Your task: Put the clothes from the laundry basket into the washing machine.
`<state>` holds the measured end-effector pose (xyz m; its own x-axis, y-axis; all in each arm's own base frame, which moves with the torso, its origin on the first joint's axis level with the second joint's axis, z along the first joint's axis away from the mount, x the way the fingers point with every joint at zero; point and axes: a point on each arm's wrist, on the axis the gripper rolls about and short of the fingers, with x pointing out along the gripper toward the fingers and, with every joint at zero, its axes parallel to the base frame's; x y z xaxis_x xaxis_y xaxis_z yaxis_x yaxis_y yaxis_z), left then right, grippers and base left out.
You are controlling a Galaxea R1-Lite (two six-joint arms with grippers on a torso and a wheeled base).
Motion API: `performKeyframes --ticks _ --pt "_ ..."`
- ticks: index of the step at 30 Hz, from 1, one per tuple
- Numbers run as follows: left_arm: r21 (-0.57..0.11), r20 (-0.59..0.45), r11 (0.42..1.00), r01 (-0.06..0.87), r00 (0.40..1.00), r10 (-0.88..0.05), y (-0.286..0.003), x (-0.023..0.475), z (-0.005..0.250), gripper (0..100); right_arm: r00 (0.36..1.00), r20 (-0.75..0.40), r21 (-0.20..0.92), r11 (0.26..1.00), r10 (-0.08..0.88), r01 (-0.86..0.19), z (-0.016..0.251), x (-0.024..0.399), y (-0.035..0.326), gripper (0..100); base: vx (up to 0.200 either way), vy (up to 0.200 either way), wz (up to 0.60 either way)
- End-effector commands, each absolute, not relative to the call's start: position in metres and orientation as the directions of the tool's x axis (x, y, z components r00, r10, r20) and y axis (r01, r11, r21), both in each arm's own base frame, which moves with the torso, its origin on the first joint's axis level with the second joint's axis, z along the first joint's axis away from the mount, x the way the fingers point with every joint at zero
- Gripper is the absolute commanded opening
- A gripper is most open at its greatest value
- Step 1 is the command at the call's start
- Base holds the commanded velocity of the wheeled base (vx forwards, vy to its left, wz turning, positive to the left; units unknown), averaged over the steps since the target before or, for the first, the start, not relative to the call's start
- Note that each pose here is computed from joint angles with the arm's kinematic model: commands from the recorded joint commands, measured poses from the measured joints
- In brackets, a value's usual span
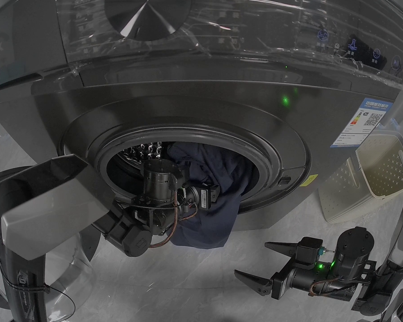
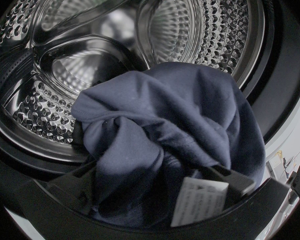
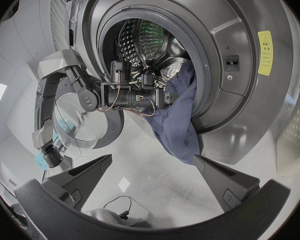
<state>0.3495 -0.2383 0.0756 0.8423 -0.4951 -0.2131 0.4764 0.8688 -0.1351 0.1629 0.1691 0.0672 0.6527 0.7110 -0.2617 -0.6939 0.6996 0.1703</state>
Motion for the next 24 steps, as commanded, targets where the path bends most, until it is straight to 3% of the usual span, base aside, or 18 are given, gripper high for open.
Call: performKeyframes --ticks 1,7,14,21,22,24 --pt "-0.137 -0.229 0.858 0.494 0.827 -0.513 -0.248 0.350 0.066 0 0.650 -0.265 0.172 0.698 0.712 -0.695 0.066 0.163 0.170 100 0.000 0.000 0.00" --pt "-0.154 -0.143 0.875 0.459 0.866 -0.479 -0.259 0.381 0.070 0 0.644 -0.267 0.172 0.693 0.717 -0.700 0.066 0.161 0.171 100 0.000 0.000 0.00" --pt "-0.240 0.078 0.912 0.333 0.943 -0.324 -0.251 0.431 0.116 0 0.644 -0.265 0.173 0.692 0.718 -0.701 0.066 0.161 0.171 100 0.000 0.000 0.00" --pt "-0.255 0.131 0.925 0.283 0.958 -0.257 -0.235 0.444 0.131 0 0.642 -0.265 0.175 0.691 0.719 -0.701 0.066 0.161 0.172 100 0.000 0.000 0.00" --pt "-0.256 0.131 0.924 0.284 0.957 -0.258 -0.235 0.443 0.132 100 0.642 -0.265 0.175 0.691 0.719 -0.701 0.066 0.161 0.172 100 0.000 0.000 0.00" --pt "-0.260 0.132 0.921 0.290 0.955 -0.264 -0.236 0.438 0.137 100 0.642 -0.268 0.174 0.691 0.718 -0.701 0.065 0.161 0.172 100 0.000 0.000 0.00"
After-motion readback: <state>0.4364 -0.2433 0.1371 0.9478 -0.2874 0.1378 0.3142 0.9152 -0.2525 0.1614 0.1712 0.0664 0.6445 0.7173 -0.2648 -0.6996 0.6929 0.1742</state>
